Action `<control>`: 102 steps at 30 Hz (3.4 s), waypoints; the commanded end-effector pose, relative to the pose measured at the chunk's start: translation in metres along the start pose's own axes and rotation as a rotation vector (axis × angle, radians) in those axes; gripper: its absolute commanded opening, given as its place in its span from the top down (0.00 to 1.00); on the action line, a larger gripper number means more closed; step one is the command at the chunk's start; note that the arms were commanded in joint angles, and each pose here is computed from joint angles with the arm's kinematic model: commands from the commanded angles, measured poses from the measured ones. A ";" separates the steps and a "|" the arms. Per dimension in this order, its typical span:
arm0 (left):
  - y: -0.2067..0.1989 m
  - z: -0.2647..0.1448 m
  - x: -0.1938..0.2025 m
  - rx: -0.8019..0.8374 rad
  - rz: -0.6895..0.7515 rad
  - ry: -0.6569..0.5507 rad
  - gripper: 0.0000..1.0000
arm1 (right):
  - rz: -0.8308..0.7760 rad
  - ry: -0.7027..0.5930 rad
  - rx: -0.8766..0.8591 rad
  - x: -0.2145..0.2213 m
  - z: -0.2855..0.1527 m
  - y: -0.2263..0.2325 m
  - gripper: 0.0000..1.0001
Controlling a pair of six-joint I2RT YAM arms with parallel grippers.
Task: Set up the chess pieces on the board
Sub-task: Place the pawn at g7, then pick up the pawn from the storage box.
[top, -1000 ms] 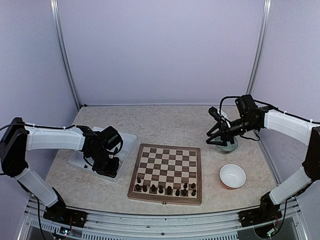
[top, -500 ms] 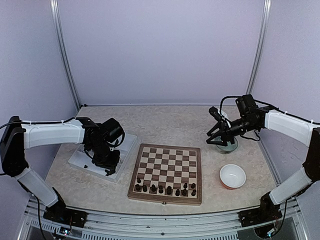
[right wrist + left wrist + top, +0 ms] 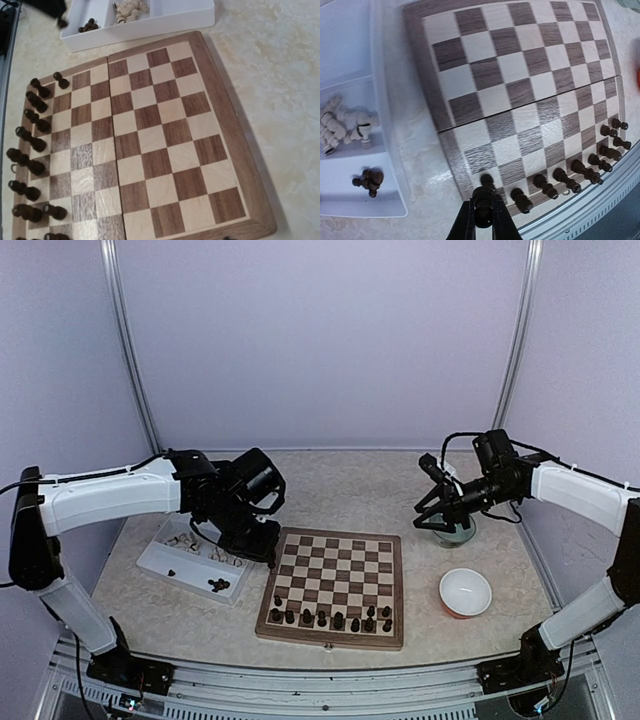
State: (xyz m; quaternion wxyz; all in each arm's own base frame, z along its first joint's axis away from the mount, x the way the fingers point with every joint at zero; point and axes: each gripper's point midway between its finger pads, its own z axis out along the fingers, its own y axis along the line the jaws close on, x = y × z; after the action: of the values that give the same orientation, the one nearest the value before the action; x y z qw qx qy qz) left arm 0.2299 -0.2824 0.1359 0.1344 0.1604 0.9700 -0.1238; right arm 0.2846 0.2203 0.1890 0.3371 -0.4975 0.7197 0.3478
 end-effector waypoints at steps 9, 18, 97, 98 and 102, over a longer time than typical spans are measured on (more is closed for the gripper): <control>-0.071 0.055 0.030 -0.002 0.286 0.164 0.94 | -0.031 -0.015 0.019 -0.003 -0.005 0.007 0.48; -0.067 0.066 0.036 -0.031 0.299 0.205 0.94 | -0.033 -0.018 0.020 -0.002 -0.005 0.007 0.48; 0.130 0.046 0.029 -0.190 -0.326 -0.031 0.67 | -0.019 -0.001 0.017 0.002 -0.001 0.003 0.48; 0.130 0.049 0.029 -0.191 -0.325 -0.024 0.67 | -0.019 -0.001 0.016 0.002 -0.001 0.003 0.48; 0.131 0.059 0.036 -0.193 -0.320 0.017 0.67 | -0.016 0.001 0.015 0.003 0.000 0.003 0.48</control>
State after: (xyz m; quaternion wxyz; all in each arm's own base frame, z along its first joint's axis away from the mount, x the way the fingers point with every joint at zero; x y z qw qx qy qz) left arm 0.2530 -0.1655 0.0547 0.1282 -0.0104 0.9909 -0.0410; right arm 0.2812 0.2174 0.1897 0.3460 -0.4995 0.7189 0.3376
